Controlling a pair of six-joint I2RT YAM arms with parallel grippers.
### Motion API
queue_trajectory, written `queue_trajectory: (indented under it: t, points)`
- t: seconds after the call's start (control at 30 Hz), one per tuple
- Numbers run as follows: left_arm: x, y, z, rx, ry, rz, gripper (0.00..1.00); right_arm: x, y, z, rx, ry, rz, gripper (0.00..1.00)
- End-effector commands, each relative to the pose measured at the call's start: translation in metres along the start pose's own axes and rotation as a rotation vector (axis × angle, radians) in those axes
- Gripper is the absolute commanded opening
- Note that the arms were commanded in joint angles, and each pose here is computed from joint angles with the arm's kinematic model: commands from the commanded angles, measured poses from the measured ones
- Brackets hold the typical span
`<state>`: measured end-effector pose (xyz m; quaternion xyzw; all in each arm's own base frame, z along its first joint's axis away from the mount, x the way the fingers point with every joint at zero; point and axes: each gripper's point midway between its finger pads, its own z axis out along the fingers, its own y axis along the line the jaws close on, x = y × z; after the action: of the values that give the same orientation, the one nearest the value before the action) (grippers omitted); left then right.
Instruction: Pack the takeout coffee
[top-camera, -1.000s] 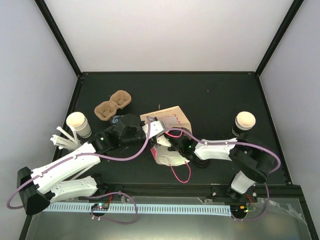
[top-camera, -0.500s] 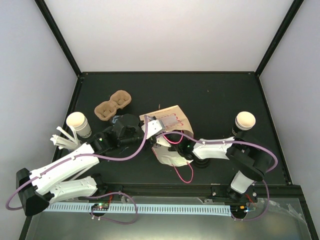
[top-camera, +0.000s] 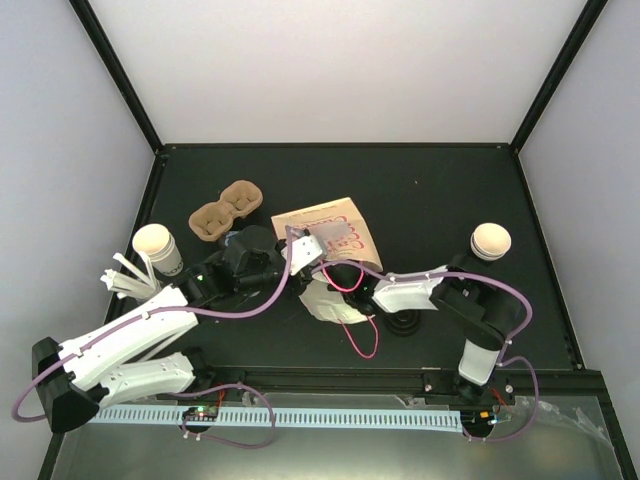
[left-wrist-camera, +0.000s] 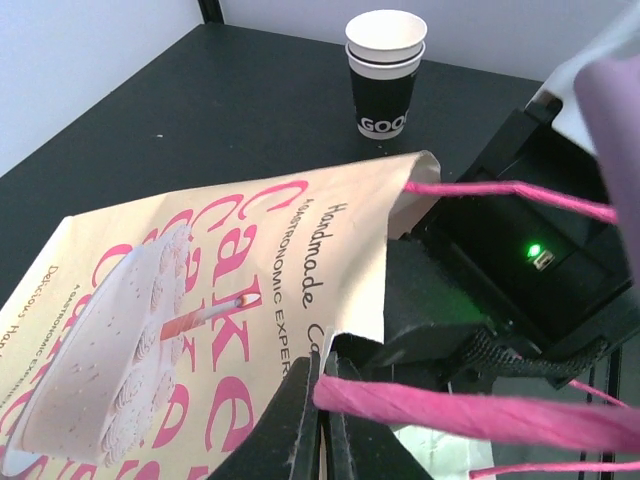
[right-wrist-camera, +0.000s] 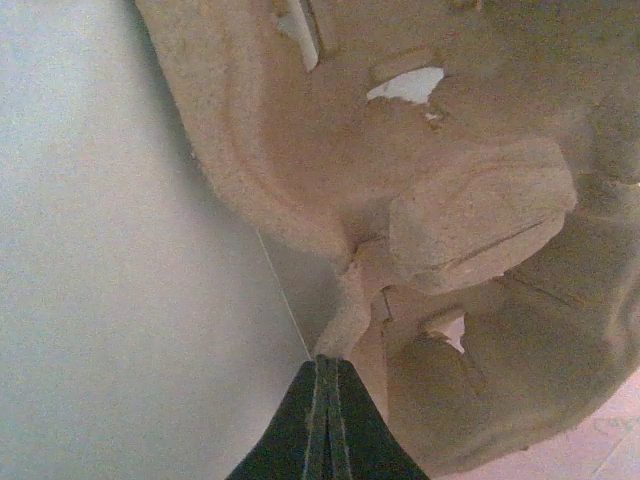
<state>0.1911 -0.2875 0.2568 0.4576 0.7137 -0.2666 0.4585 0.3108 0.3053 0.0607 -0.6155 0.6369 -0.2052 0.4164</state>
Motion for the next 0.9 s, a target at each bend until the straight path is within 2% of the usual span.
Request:
queue_trajectory:
  t: [0.0,0.17,0.3,0.53,0.7,0.87]
  points:
    - [-0.045,-0.036,-0.012,0.19,-0.142,0.004,0.01,0.001,-0.032,0.009,0.129,0.048,0.119,0.01]
    - [-0.043,-0.027,-0.011,0.134,-0.131,0.016,0.02,-0.004,-0.032,-0.01,0.131,-0.046,0.096,0.01]
    - [-0.04,-0.016,-0.007,0.072,-0.11,0.034,0.01,-0.001,-0.024,-0.021,0.081,-0.041,0.028,0.01]
    - [-0.034,-0.006,0.0,0.022,-0.045,0.092,0.02,0.0,-0.002,-0.059,-0.185,-0.041,0.045,0.01]
    - [-0.04,0.009,0.0,-0.059,-0.016,0.067,0.02,0.0,0.004,-0.093,-0.328,-0.053,0.063,0.01]
    - [-0.043,0.012,0.007,-0.053,0.029,0.029,0.02,-0.001,0.004,-0.125,-0.439,-0.066,0.043,0.02]
